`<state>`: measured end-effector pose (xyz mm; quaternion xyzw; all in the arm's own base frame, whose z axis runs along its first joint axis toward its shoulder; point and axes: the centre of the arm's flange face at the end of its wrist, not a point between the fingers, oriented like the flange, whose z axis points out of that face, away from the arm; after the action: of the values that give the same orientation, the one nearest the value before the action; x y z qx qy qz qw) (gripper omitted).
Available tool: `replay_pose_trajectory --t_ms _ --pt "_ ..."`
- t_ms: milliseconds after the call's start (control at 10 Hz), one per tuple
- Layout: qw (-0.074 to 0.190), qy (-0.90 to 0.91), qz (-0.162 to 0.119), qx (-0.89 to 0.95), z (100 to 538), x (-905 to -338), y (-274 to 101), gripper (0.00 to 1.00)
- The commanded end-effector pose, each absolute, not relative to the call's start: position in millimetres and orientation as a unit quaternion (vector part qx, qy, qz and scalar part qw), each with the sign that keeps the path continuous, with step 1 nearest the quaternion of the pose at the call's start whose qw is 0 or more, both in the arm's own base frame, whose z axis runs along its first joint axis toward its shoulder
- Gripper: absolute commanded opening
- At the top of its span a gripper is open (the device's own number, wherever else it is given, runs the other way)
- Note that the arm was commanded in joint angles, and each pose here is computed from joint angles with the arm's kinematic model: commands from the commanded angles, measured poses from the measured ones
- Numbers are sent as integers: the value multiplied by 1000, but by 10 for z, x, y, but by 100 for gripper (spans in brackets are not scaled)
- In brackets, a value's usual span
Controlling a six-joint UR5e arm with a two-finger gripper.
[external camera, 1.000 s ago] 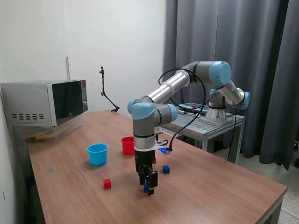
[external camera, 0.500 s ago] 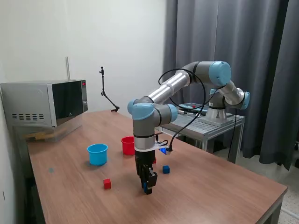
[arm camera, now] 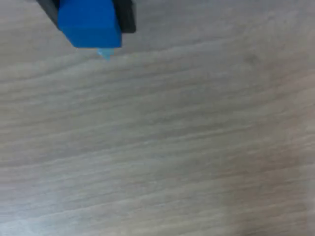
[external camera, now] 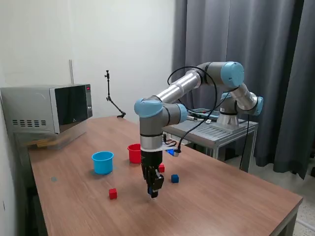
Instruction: Place red objects in the red bin, and blue objects in the blue bin.
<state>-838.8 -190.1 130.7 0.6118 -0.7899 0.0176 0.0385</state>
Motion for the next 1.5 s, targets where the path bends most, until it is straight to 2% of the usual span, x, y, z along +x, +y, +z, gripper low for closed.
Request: replay_pose_trajectory --t_ms 0,300,500,900,1300,1400 --pt "42 -790 13 611 1427 -8382 -1880 0" --pt "46 -798 9 601 1680 -8337 -1645 0" --pt "43 -802 -22 595 2039 -8291 -1375 0" --pt "36 -812 -45 581 2506 -8092 -899 0" --pt "31 -819 -49 570 2708 -7942 -298 0" --pt "31 -818 -55 572 2799 -7902 -246 0"
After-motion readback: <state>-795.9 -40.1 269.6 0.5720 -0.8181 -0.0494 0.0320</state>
